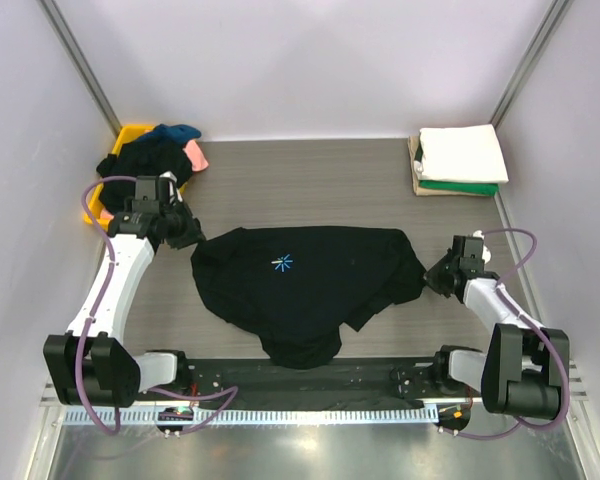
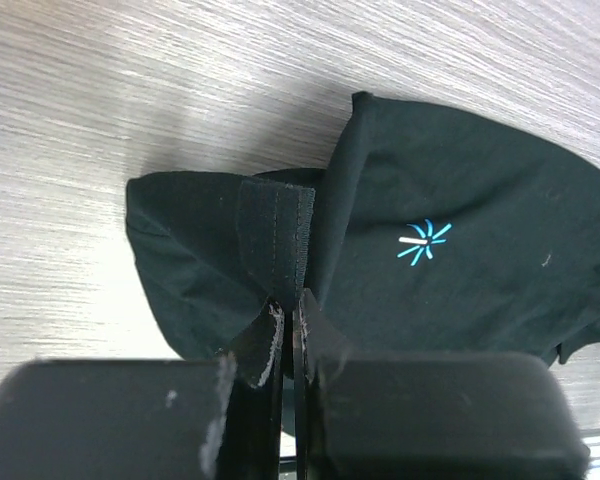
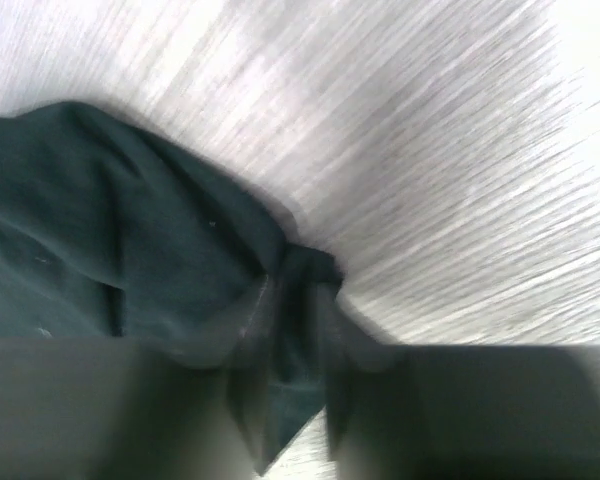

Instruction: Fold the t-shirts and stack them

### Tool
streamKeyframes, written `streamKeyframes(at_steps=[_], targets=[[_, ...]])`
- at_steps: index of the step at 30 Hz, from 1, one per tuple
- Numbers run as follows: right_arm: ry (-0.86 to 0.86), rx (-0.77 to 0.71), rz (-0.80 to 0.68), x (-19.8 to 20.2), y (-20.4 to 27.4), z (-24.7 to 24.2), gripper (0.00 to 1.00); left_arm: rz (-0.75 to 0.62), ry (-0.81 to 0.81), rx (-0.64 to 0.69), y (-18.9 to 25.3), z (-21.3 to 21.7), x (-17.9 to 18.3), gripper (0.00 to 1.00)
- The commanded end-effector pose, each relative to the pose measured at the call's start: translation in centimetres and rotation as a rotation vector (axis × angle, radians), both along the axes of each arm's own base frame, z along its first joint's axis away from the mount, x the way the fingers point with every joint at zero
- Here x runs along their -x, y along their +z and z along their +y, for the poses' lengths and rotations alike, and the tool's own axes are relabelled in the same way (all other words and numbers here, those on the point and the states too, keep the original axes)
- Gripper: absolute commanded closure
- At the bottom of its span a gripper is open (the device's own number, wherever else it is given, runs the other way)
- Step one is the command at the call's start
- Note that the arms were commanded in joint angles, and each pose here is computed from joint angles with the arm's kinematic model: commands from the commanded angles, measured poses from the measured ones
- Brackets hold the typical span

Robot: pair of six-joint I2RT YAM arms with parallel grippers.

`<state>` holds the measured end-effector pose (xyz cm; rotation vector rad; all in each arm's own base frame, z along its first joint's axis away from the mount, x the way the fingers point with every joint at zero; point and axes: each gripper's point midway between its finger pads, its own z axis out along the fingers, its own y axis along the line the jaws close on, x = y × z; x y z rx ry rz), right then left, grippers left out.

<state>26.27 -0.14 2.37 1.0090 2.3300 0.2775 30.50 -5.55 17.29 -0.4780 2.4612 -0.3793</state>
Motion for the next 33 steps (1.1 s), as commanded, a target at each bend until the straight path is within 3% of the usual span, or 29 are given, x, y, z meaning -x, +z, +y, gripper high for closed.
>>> streamKeyframes(at_steps=[1, 4, 7, 8, 10, 11, 12, 13, 15, 16, 20, 26, 29, 30, 31, 33], targets=[[-0.004, -0.011, -0.038, -0.5, 0.3, 0.1, 0.96, -0.078, -0.018, 0.029, 1.8, -0.5, -0.8, 1.0], [0.0, -0.027, -0.115, -1.1, 3.0, 0.4, 0.99, -0.109, -0.006, 0.044, 3.4, -0.7, -1.1, 1.0], [0.005, -0.011, -0.231, -2.7, 9.4, 0.2, 0.99, -0.187, 0.011, 0.074, 7.3, -0.9, -1.3, 1.0], [0.018, 0.02, -0.335, -4.4, 14.6, -0.2, 0.99, -0.22, 0.015, 0.085, 8.9, -1.0, -1.4, 1.0], [0.017, 0.065, -0.387, -4.0, 19.7, -0.6, 0.99, -0.333, 0.033, 0.102, 13.5, -0.9, -0.9, 1.0], [0.018, 0.105, -0.508, -4.4, 25.9, -1.0, 0.99, -0.373, 0.06, 0.11, 15.2, -0.7, -0.6, 1.0], [0.016, 0.123, -0.539, -3.4, 28.4, -1.0, 0.99, -0.409, 0.074, 0.112, 16.6, -0.5, -0.2, 1.0], [0.007, 0.153, -0.654, -2.5, 33.9, -1.1, 0.99, -0.508, 0.093, 0.113, 20.0, 0.0, 0.9, 1.0], [0.005, 0.182, -0.739, -0.5, 38.2, -1.0, 0.99, -0.6, 0.122, 0.115, 23.3, 0.5, 2.4, 1.0], [0.001, 0.207, -0.856, 1.8, 42.6, -0.8, 0.99, -0.686, 0.132, 0.119, 26.3, 0.8, 4.0, 1.0], [-0.039, 0.302, -1.073, 8.4, 50.1, -0.9, 0.99, -0.906, 0.154, 0.113, 33.7, 1.8, 9.2, 1.0], [-0.208, 0.392, -1.24, 17.7, 53.6, -3.2, 0.99, -1.23, 0.184, 0.081, 41.8, 3.4, 18.9, 1.0], [-0.275, 0.382, -1.292, 20.6, 52.1, -4.3, 0.99, -1.254, 0.197, 0.101, 41.8, 3.8, 20.7, 1.0], [-0.258, 0.361, -1.301, 20.2, 51.3, -4.0, 0.99, -1.242, 0.197, 0.103, 41.2, 3.8, 20.7, 1.0], [-0.181, 0.327, -1.202, 16.7, 47.3, -3.1, 0.99, -1.219, 0.197, 0.111, 40.3, 3.7, 20.4, 1.0], [-0.087, 0.238, -1.087, 14.1, 42.7, -1.3, 0.99, -1.118, 0.2, 0.108, 37.0, 3.5, 18.9, 1.0]])
